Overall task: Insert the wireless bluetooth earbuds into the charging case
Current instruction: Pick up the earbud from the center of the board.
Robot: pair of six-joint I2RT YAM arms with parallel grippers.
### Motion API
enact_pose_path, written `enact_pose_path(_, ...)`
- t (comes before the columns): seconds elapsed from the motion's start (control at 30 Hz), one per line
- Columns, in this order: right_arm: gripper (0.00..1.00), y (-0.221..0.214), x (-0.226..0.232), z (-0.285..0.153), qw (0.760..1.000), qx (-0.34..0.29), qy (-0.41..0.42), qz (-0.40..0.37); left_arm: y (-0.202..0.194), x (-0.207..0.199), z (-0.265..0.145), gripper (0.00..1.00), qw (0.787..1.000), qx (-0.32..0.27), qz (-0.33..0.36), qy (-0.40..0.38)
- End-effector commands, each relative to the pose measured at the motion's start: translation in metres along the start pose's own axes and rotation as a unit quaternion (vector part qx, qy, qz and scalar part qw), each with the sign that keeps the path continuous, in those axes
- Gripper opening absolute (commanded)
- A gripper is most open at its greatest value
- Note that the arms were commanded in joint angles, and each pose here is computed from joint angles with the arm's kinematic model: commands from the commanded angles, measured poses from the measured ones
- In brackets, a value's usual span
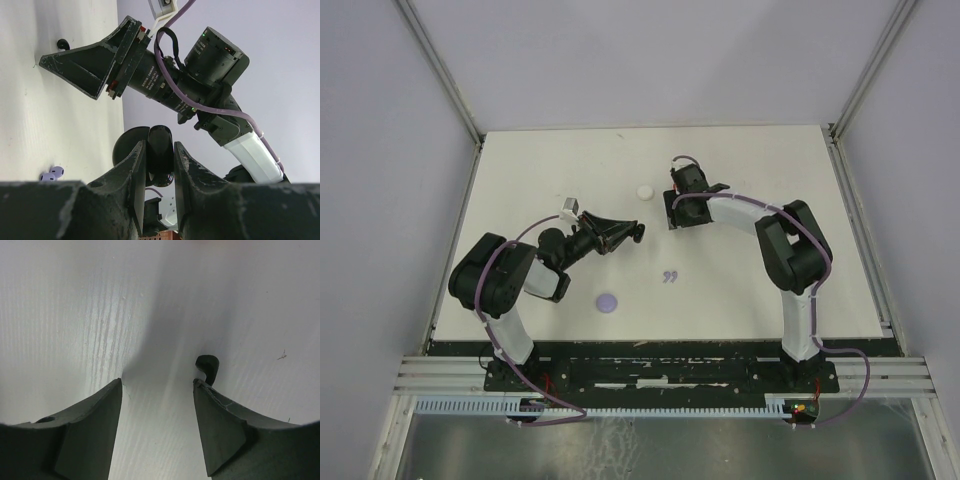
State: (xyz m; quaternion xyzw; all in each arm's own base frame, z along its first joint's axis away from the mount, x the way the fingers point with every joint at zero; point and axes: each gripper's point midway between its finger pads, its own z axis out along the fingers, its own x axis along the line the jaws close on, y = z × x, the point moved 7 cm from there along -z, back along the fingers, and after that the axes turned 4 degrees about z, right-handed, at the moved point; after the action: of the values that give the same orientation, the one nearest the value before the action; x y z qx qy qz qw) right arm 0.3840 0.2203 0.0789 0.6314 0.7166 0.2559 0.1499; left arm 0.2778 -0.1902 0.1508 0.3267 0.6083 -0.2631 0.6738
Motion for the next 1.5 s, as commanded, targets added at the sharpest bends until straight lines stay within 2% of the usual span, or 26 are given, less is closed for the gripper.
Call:
enact_pose_path(0.0,0.67,0.003,-0.003,-0.016,1.0,-0.003,0.002,-0.001,0.001,-0.011,-0.001,0.03,1.0,0.002,0.01,-0.029)
enact_pose_path(0.27,0.67,0.033,0.003,-0.053,0.998,-0.059,0.021,-0.015,0.001,-0.01,-0.001,0.03,1.0,0.003,0.01,-0.028)
enact_pose_path(0.57,0.68,0.055,-0.007,-0.053,0.997,0.01,-0.048,-0.051,0.002,-0.01,-0.003,0.03,1.0,0.0,0.01,-0.027)
enact_pose_path(0.93,0.65,0.057,-0.023,-0.031,0.998,0.037,-0.04,-0.029,0.003,-0.009,-0.003,0.03,1.0,-0.002,0.009,-0.027)
enact_pose_path(1.47,0.59,0.051,-0.022,-0.005,0.997,0.061,-0.031,-0.023,0.004,-0.008,-0.002,0.03,1.0,0.0,0.008,-0.027)
